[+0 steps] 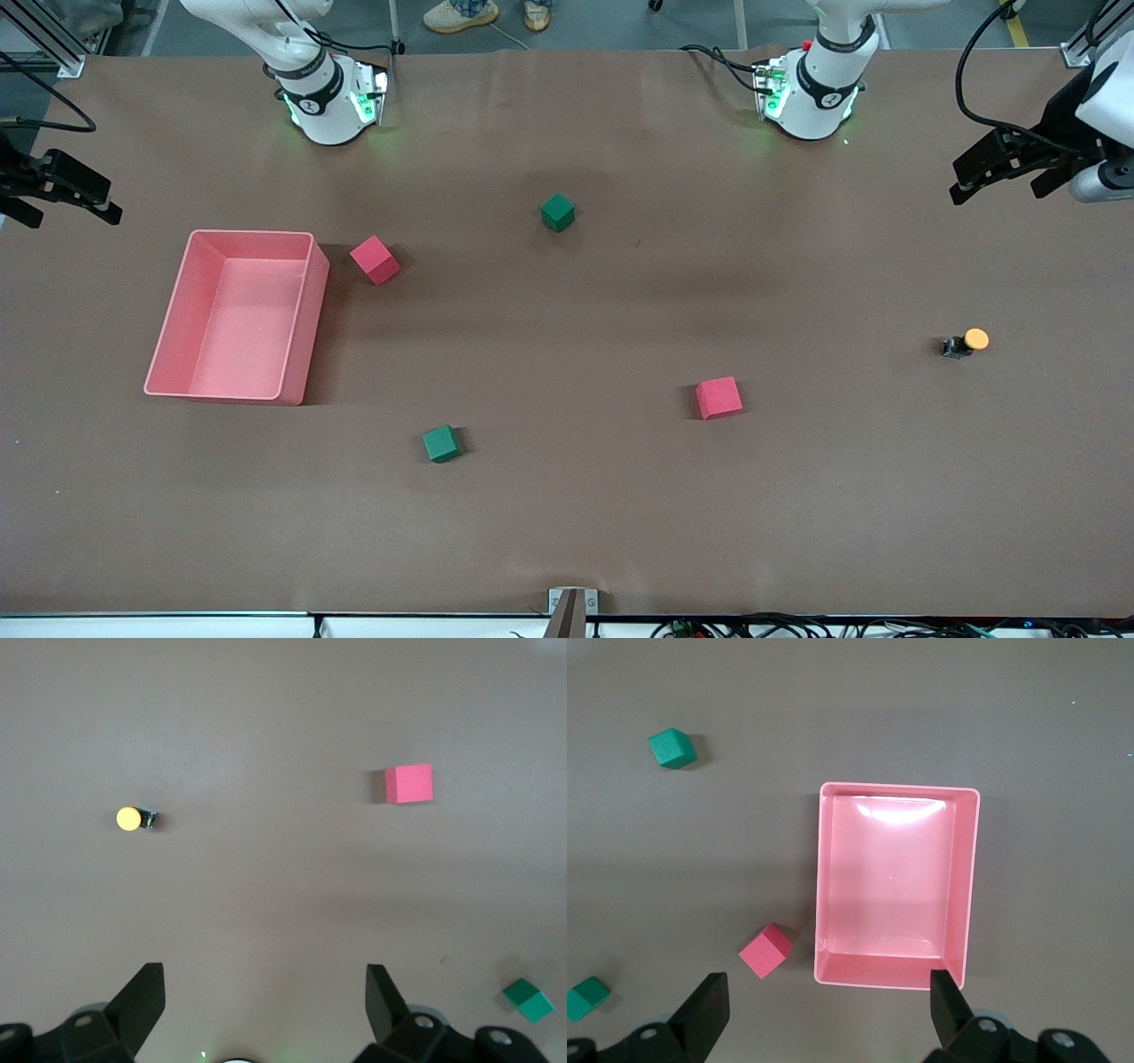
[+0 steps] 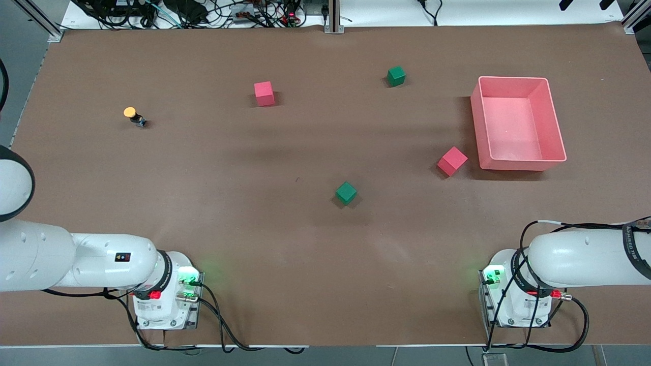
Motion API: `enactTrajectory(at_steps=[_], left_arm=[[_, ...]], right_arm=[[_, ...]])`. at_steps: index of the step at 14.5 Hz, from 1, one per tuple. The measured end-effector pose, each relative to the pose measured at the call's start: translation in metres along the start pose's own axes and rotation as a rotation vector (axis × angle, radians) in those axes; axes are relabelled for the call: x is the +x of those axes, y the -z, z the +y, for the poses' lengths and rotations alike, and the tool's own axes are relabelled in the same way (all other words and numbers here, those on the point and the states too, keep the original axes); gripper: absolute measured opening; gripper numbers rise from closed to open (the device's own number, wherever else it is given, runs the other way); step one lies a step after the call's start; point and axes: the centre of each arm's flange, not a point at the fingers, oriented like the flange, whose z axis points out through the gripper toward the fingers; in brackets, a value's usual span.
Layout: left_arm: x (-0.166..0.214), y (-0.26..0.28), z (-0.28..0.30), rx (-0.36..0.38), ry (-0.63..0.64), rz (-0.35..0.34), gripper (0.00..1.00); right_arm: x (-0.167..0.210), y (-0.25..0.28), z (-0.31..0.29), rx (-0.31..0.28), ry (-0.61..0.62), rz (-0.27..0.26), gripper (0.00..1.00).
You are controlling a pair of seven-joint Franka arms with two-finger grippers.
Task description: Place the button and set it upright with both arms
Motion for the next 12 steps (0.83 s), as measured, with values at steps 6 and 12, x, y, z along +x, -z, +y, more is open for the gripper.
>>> enactTrajectory(at_steps=[6,12], left_arm=[[-0.0054,-0.0033,-0.0008,0.005,-0.023,-0.033,1.0],[-0.0062,-0.0057,-0.001,0.006,-0.033,-0.045,1.0]], right_arm=[[0.0002,-0.0002,-0.0016,0.0,0.003,0.0,1.0],[0.0003,-0.0003,-0.0045,0.0,0.008,-0.001,1.0]])
